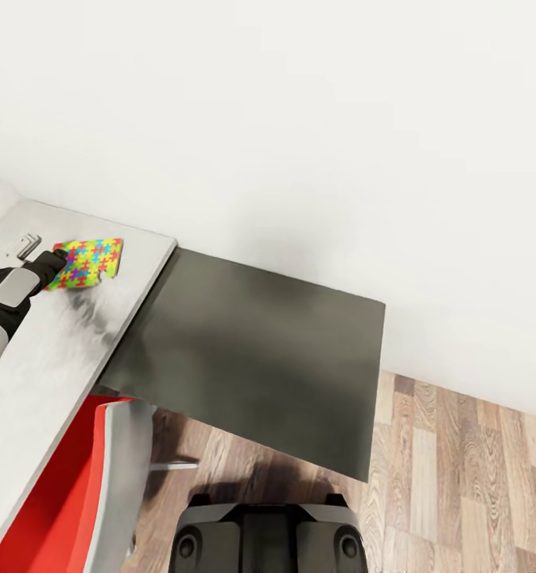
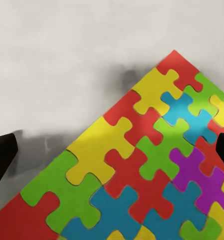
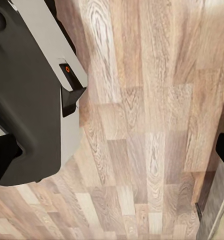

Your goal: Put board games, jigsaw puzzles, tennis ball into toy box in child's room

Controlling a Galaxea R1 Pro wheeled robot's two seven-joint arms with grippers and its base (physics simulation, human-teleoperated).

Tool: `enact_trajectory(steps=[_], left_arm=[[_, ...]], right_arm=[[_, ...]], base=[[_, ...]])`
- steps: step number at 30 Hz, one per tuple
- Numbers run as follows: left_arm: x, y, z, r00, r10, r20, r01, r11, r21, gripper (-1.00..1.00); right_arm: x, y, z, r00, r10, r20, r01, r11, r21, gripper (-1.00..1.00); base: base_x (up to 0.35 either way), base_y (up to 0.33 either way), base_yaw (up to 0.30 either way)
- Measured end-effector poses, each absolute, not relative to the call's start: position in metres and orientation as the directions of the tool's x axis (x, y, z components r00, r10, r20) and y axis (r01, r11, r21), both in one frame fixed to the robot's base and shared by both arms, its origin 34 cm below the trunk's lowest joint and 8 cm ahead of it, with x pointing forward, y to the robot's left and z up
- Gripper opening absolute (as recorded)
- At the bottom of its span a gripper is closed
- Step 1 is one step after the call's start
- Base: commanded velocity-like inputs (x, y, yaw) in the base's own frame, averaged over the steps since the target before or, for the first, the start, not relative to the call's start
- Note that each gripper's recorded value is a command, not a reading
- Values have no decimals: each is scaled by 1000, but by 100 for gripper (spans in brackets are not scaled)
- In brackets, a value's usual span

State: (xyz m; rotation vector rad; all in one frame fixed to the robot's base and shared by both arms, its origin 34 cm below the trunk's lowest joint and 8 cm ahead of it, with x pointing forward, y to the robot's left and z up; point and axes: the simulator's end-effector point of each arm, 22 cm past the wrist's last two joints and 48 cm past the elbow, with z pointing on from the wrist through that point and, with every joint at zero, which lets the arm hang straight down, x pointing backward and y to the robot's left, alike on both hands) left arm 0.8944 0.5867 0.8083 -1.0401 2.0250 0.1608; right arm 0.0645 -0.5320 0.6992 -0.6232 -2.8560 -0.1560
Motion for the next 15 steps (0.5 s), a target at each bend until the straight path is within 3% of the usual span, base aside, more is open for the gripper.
enact_trajectory(steps=[15], left_arm=[[894,587,808,-303,-615,-728,-722,646,-245,100]], right_arm=[[63,-535,701,-887,399,230,421,906,51,100]], base=[[0,0,-18]])
